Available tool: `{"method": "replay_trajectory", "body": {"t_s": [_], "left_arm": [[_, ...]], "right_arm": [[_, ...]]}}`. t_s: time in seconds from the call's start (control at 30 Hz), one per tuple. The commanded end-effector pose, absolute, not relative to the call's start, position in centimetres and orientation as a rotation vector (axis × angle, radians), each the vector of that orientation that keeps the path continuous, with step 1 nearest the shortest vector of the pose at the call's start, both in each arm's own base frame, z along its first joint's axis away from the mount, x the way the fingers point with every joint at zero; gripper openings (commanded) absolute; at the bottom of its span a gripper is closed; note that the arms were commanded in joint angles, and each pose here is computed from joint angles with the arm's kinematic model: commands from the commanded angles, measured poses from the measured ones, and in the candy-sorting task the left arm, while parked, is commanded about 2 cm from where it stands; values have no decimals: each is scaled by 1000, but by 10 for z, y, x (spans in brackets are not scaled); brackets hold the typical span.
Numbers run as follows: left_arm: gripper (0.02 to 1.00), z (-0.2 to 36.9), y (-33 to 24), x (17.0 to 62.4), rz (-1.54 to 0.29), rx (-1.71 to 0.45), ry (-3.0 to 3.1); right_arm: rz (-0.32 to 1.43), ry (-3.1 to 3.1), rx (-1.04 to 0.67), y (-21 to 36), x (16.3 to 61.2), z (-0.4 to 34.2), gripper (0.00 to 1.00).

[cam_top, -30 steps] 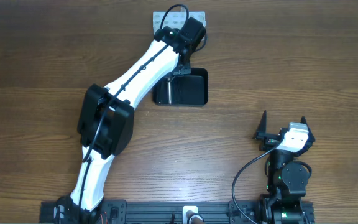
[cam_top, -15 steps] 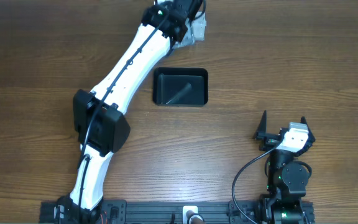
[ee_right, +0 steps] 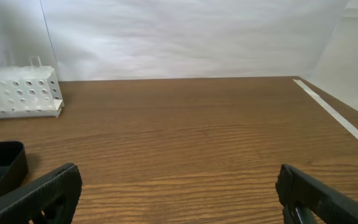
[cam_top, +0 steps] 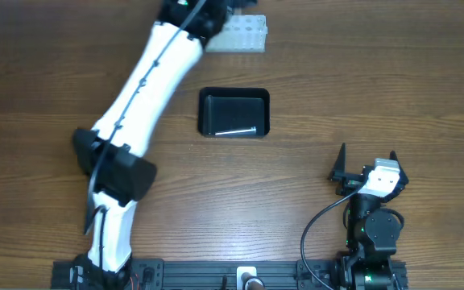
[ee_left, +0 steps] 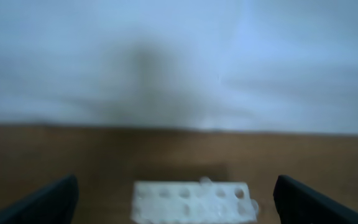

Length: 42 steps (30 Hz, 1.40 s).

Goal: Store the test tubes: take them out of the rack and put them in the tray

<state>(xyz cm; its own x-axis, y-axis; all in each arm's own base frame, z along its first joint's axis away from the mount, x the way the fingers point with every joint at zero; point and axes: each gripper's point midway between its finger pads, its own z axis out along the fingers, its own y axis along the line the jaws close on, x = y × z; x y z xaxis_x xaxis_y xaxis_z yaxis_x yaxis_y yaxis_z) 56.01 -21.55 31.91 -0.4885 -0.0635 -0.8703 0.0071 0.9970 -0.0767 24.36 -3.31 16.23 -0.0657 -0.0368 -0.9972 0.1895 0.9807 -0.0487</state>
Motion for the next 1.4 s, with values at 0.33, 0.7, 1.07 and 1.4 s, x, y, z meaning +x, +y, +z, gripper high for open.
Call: {"method": "replay_trajectory", "body": {"t_s": [0.33, 0.7, 1.07, 1.4], "left_arm": [[1000, 485, -72, 479, -34, 44, 1746], [998, 417, 13, 332, 18, -58, 1508], [1000, 281, 23, 240, 51, -87, 1425], [998, 246, 9, 239, -8, -34, 1439]], "right_arm": [[-189, 1630, 119, -34, 244, 160, 993], [-189, 1630, 119, -34, 244, 160, 991], [-189, 1630, 119, -34, 244, 160, 991], [-189, 1630, 119, -34, 244, 160, 991]]}}
